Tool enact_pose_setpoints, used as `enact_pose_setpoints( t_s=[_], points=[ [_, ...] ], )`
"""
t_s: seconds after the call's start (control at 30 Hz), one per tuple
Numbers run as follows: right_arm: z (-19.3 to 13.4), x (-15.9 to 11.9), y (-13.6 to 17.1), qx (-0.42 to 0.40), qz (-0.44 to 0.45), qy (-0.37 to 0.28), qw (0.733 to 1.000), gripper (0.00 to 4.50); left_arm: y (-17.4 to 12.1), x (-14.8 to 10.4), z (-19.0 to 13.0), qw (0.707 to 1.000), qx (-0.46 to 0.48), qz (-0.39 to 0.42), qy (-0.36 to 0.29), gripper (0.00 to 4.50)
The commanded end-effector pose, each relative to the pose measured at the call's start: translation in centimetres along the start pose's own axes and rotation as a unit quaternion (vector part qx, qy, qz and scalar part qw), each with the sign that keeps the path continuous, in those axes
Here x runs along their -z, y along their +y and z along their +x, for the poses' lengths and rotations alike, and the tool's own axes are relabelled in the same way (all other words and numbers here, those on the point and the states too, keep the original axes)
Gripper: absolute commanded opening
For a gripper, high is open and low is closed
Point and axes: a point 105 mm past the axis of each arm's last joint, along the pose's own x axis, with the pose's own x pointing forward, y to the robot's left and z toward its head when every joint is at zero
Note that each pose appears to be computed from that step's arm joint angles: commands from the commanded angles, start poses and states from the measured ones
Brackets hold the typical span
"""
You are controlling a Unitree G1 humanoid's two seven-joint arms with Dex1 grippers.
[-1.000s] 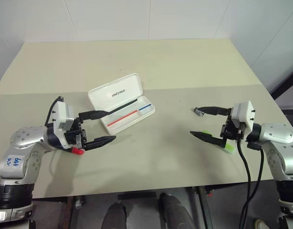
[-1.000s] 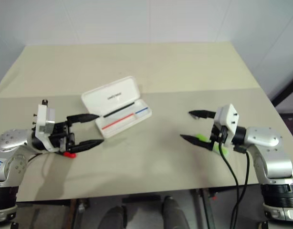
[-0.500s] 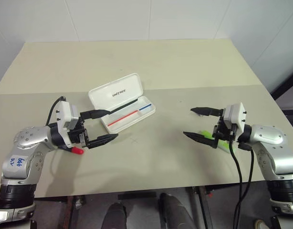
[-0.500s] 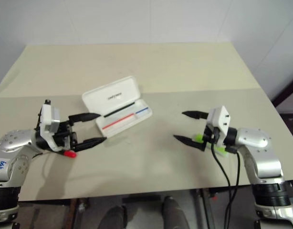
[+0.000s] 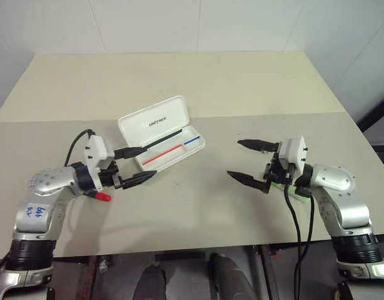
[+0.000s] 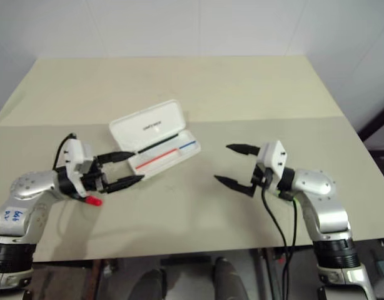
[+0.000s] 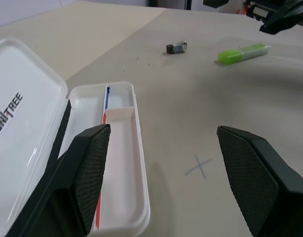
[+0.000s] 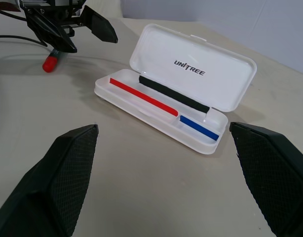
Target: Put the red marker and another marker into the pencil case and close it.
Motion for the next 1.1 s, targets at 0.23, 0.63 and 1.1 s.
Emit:
enact_pose_setpoints(
  t_s=[0.23,0.63,1.1],
  points=[
    [0.9,-1.7,0.5,0.014,-0.027,-0.038,0.999,4.50,-1.1,0.6,3.3,0.999,-0.016,0.019,0.025,3.56],
    [1.3,-2.0,1.0,0.024,-0.026,-0.045,0.998,4.50,-1.5,1.8,3.9,0.998,-0.020,0.016,0.049,2.36],
    [1.0,-2.7,1.1,0.034,-0.031,-0.043,0.998,4.50,-0.9,4.6,3.8,0.992,-0.039,-0.027,0.118,2.36]
  ],
)
